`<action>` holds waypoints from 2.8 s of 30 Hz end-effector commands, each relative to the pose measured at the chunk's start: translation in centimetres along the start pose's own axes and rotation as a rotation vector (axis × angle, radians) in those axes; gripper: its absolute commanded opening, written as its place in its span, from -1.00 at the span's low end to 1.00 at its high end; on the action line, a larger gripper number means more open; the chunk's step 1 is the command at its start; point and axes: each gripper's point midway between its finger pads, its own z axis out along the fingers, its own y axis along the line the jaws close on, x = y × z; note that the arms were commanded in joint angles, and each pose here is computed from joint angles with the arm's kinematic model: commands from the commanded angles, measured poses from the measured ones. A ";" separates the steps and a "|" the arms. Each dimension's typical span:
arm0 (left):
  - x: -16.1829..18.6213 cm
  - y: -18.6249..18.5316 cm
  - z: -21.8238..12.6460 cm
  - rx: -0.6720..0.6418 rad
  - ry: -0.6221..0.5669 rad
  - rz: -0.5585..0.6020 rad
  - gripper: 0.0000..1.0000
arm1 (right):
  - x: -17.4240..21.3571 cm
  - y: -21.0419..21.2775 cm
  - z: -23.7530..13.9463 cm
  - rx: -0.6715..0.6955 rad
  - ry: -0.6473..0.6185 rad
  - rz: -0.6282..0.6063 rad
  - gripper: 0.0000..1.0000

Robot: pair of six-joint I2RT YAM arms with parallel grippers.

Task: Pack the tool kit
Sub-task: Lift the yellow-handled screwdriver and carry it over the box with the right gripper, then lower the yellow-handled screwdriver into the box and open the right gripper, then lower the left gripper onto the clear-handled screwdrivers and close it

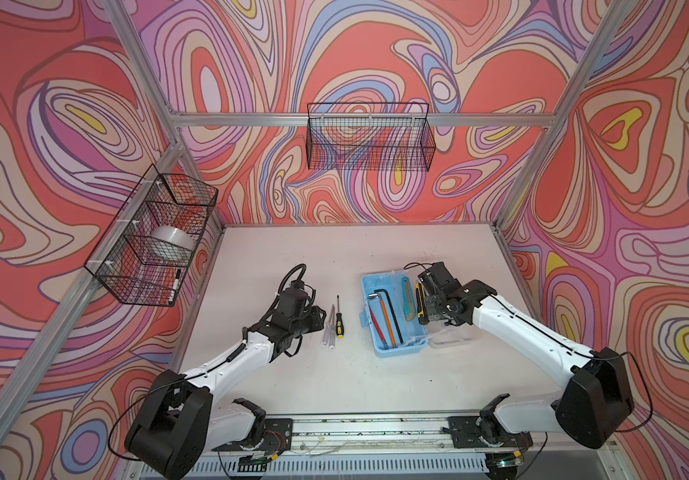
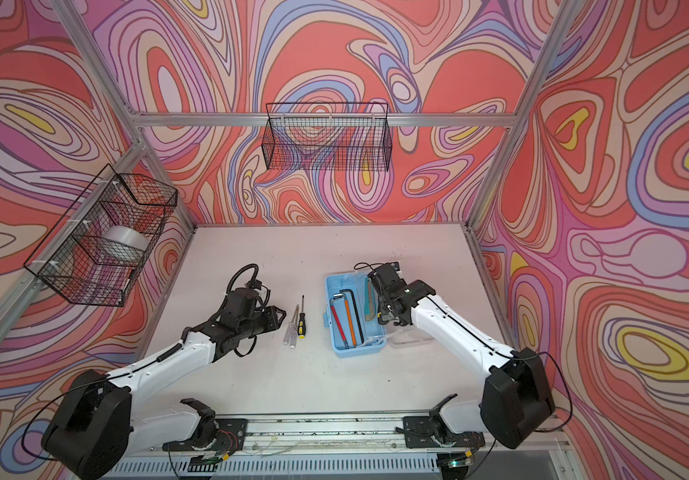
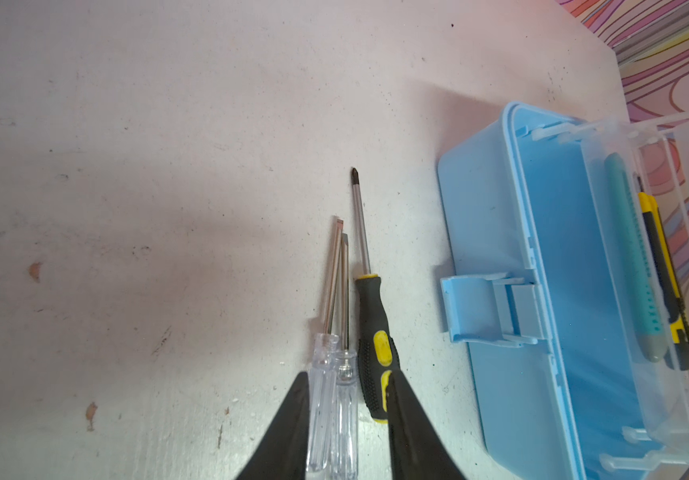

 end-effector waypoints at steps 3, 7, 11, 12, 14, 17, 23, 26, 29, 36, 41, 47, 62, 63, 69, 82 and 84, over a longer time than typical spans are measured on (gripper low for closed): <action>-0.6 -0.5 -0.8 0.008 -0.003 0.016 -0.35 | -1.5 -0.6 -1.5 0.001 -0.037 0.023 -0.21; -0.7 -0.6 -1.3 0.010 -0.009 0.029 -0.36 | -2.3 -0.7 -3.2 -0.033 -0.074 0.050 -0.20; -0.3 -0.6 -1.4 0.006 0.004 0.044 -0.35 | -3.4 0.3 -5.6 -0.160 -0.134 0.112 -0.21; -0.1 -0.6 -1.3 0.003 0.012 0.051 -0.35 | -3.7 0.8 -6.2 -0.203 -0.153 0.129 -0.22; 0.1 -0.7 -1.3 -0.014 0.025 0.081 -0.35 | -4.0 1.5 -7.2 -0.267 -0.186 0.158 -0.24; 0.5 -1.0 -1.4 -0.067 0.036 0.143 -0.36 | -4.0 3.1 -8.6 -0.320 -0.226 0.160 -0.24; 1.7 -0.9 -0.9 -0.212 0.095 0.234 -0.39 | -3.3 7.1 -10.0 -0.387 -0.260 0.101 -0.25; 2.4 0.1 -0.4 -0.282 0.126 0.238 -0.41 | -2.4 8.1 -9.4 -0.413 -0.244 0.094 -0.25; 3.1 1.4 0.2 -0.355 0.174 0.237 -0.43 | -1.6 8.3 -8.6 -0.417 -0.233 0.096 -0.26; 3.9 1.2 0.9 -0.335 0.193 0.236 -0.43 | -0.4 7.8 -7.5 -0.396 -0.232 0.104 -0.26; 4.2 1.2 1.5 -0.333 0.209 0.239 -0.44 | -0.2 7.4 -7.1 -0.376 -0.234 0.104 -0.25; 4.5 1.0 2.1 -0.320 0.218 0.239 -0.45 | -0.1 7.2 -7.1 -0.373 -0.237 0.108 -0.25; 5.3 0.8 3.9 -0.303 0.257 0.235 -0.46 | 0.8 6.8 -6.2 -0.345 -0.217 0.128 -0.25; 5.5 0.9 4.0 -0.307 0.266 0.234 -0.46 | 0.8 6.8 -6.1 -0.344 -0.215 0.128 -0.25; 6.0 1.5 4.5 -0.323 0.282 0.232 -0.47 | 1.2 7.0 -5.7 -0.348 -0.207 0.137 -0.24; 6.3 1.8 4.5 -0.344 0.296 0.217 -0.67 | 1.4 6.5 -5.4 -0.334 -0.218 0.161 -0.26; 5.9 1.8 4.1 -0.351 0.285 0.222 -0.70 | 1.4 6.4 -5.5 -0.336 -0.226 0.168 -0.26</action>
